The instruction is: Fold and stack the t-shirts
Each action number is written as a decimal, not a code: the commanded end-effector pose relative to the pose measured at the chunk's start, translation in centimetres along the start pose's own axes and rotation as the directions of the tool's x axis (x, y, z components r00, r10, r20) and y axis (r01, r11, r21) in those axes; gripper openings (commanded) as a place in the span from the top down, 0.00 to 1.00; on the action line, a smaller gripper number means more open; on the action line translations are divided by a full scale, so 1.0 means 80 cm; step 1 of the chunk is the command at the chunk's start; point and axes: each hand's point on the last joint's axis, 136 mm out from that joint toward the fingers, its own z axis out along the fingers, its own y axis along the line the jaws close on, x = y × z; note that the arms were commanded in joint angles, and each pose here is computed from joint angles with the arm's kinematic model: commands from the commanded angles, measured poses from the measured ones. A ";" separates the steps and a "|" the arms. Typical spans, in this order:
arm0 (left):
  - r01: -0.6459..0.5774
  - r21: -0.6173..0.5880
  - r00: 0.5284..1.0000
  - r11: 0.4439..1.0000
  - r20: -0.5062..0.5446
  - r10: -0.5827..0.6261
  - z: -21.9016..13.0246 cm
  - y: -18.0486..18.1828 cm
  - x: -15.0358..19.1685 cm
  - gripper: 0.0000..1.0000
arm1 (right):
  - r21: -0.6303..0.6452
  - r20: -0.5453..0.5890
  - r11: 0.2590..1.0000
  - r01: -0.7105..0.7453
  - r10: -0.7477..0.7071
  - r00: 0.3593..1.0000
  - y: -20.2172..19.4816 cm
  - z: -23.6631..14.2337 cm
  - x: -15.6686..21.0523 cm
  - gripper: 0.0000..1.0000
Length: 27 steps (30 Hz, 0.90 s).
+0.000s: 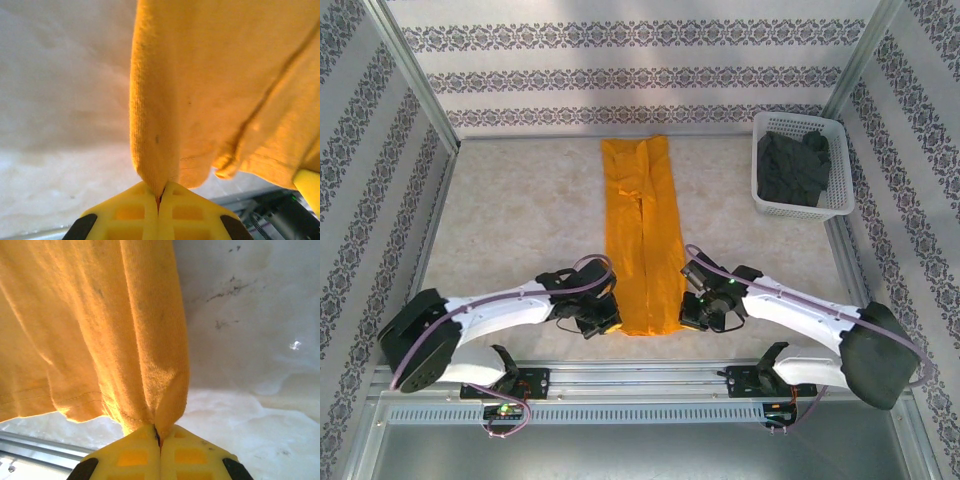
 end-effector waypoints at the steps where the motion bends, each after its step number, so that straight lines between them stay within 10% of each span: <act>1: -0.045 0.027 0.997 0.999 0.056 0.044 -0.019 -0.006 -0.005 1.00 | -0.024 0.017 1.000 -0.003 0.003 1.000 0.010 -0.020 -0.003 1.00; 11: -0.060 0.259 0.949 0.964 0.314 -0.025 -0.079 -0.103 -0.144 1.00 | -0.137 0.101 0.991 -0.012 0.026 0.995 0.076 -0.063 -0.123 1.00; 27: -0.077 0.336 0.917 0.939 0.393 -0.065 -0.095 -0.178 -0.329 1.00 | -0.182 0.183 0.982 -0.045 0.079 0.980 0.130 -0.080 -0.327 1.00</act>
